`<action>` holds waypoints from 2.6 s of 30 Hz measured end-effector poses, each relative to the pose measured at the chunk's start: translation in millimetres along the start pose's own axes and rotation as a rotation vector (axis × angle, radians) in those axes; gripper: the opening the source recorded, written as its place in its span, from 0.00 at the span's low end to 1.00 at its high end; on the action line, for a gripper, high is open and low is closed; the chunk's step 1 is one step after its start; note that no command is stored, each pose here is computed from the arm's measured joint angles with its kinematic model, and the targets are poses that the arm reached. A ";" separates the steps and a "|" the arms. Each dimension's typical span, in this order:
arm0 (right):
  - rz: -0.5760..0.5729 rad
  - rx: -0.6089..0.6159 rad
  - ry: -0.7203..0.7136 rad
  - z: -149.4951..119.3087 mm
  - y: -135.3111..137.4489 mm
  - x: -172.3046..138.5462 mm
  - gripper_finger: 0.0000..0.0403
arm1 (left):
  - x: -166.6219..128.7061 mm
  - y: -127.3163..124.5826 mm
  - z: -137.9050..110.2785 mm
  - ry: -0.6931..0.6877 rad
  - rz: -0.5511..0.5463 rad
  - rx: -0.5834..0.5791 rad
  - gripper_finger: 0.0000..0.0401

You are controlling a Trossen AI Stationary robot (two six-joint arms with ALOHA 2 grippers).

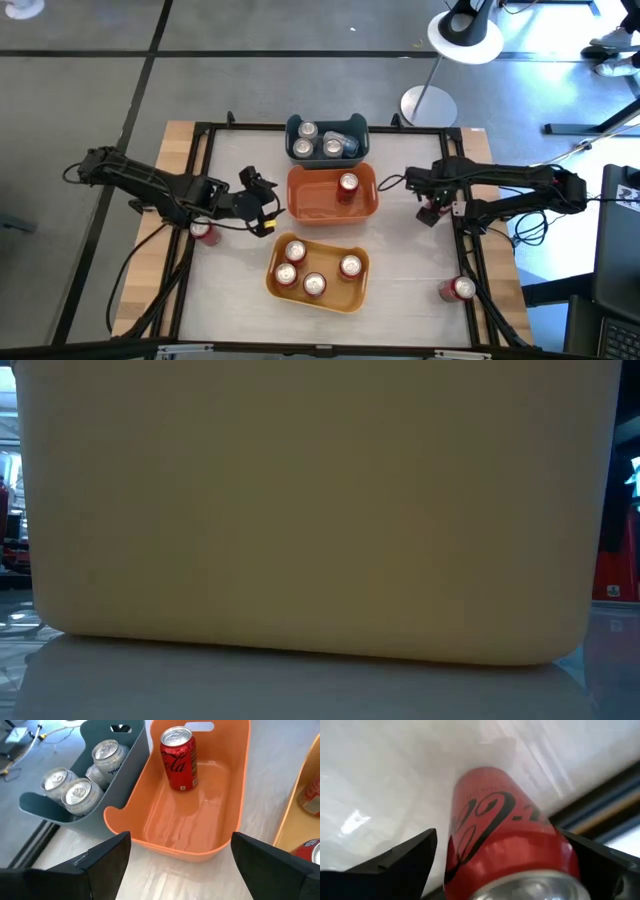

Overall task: Sort soda cans
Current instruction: Put the top red soda can into the orange bin

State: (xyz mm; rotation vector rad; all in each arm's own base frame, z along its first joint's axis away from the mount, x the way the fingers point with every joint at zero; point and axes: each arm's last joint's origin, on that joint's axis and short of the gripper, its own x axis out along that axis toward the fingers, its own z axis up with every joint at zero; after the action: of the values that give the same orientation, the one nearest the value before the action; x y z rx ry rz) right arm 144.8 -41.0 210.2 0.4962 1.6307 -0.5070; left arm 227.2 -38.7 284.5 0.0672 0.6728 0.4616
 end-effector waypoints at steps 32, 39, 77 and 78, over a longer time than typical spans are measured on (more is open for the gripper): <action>0.138 0.007 -0.588 23.9 11.7 -153.4 0.71 | 0.1 0.2 0.0 0.001 0.001 0.035 0.83; 0.199 -0.145 -0.687 55.2 57.7 -166.7 0.71 | 0.1 0.2 0.0 0.001 0.001 0.042 0.83; -0.125 -0.432 -0.136 165.2 162.3 -73.1 0.71 | 0.2 0.2 -0.1 0.001 0.001 0.055 0.83; -0.129 -0.428 -0.128 166.4 163.1 -70.3 0.71 | 0.2 0.2 -0.1 0.002 0.001 0.055 0.83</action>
State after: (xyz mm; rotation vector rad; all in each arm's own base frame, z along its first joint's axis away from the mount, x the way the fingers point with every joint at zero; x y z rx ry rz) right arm 381.9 -9.2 255.1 0.0397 1.5963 -0.2647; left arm 227.2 -38.5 284.4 0.1193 0.6871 0.4445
